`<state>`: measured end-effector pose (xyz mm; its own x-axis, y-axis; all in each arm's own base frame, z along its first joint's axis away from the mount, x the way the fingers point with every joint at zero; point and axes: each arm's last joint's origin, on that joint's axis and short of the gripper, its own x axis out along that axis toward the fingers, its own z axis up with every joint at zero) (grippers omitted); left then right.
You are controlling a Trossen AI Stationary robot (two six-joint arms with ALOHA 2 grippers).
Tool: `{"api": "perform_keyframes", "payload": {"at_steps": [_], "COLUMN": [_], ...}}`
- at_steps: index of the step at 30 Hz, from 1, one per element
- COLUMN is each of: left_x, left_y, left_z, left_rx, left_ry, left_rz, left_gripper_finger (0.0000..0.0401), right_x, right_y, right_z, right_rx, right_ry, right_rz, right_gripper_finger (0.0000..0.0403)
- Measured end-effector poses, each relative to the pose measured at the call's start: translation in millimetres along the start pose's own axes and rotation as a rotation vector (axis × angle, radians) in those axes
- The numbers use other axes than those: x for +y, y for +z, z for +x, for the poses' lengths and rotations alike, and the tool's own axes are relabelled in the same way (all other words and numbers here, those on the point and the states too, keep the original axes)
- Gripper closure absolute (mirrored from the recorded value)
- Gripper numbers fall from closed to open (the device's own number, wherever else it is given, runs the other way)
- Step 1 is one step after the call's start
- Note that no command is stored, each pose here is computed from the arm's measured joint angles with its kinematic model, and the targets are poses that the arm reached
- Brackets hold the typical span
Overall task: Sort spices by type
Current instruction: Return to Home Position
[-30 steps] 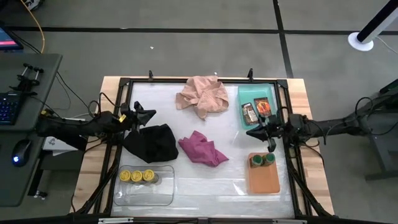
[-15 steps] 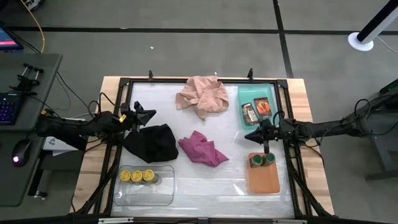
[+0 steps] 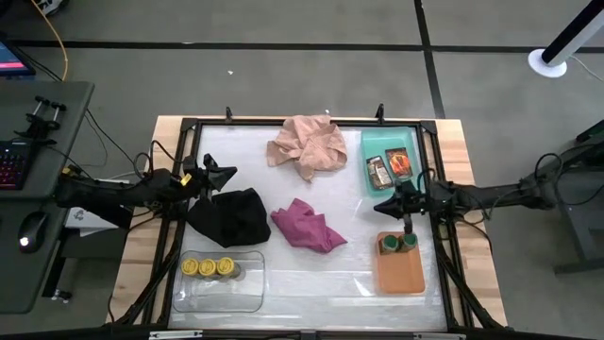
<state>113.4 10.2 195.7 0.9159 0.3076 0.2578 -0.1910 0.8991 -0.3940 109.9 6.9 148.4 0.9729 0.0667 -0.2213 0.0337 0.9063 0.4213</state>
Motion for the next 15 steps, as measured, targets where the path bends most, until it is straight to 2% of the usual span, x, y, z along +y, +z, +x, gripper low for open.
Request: {"api": "perform_keyframes", "payload": {"at_steps": [9,15], "left_x": [0,0], "left_y": [0,-1], "left_z": [0,0], "left_rx": [0.0,0.01], "left_ry": [0.0,0.002], "left_rz": [0.0,0.003], "left_gripper_finger": [0.0401,0.0401], "right_x": [8,9], "right_y": [15,17], "right_z": [-18,-17], "right_rx": [-0.218,-0.233], "right_ry": [0.11,0.114], "right_rz": [-0.002,-0.002], "right_gripper_finger": [0.0402,0.0402]}}
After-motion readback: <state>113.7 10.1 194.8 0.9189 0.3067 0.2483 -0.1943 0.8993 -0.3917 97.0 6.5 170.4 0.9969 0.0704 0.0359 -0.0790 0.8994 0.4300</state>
